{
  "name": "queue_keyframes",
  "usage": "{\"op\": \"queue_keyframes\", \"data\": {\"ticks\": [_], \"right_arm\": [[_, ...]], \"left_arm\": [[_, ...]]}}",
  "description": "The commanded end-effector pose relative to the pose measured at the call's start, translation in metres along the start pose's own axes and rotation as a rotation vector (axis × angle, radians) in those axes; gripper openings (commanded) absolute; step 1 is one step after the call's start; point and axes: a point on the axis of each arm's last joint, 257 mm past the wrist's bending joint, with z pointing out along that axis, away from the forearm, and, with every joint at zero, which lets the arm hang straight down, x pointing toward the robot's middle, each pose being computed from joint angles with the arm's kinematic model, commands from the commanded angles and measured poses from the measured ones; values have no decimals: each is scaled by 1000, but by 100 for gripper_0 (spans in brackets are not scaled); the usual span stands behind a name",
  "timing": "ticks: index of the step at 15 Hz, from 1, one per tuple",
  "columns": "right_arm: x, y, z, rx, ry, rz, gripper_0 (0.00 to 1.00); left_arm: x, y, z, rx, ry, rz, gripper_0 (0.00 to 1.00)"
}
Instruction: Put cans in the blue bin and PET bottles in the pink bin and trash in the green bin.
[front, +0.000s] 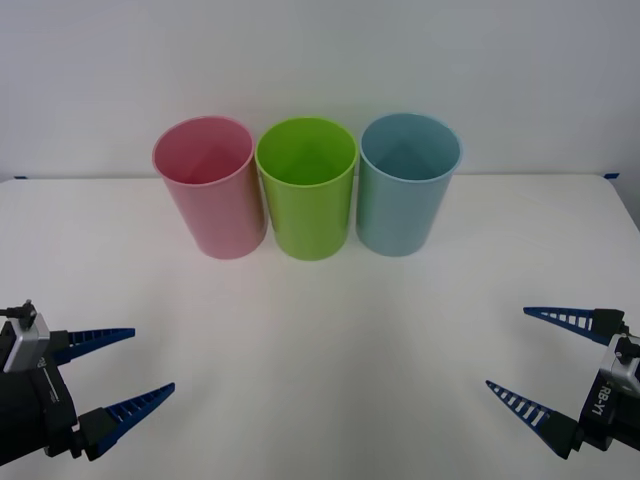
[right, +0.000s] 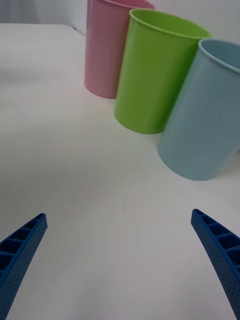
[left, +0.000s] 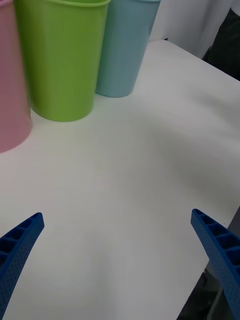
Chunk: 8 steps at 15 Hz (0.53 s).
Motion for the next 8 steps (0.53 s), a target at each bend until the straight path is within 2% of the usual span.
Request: {"op": "queue_keyframes", "data": {"ticks": [1, 3, 8], "right_arm": [[0, 0, 0, 0, 0, 0, 100], [0, 0, 0, 0, 0, 0, 100], [0, 0, 0, 0, 0, 0, 100]], "left_arm": [[12, 0, -3, -19, 30, 0, 100], [24, -1, -5, -28, 59, -13, 100], [36, -5, -10, -31, 79, -35, 100]]}}
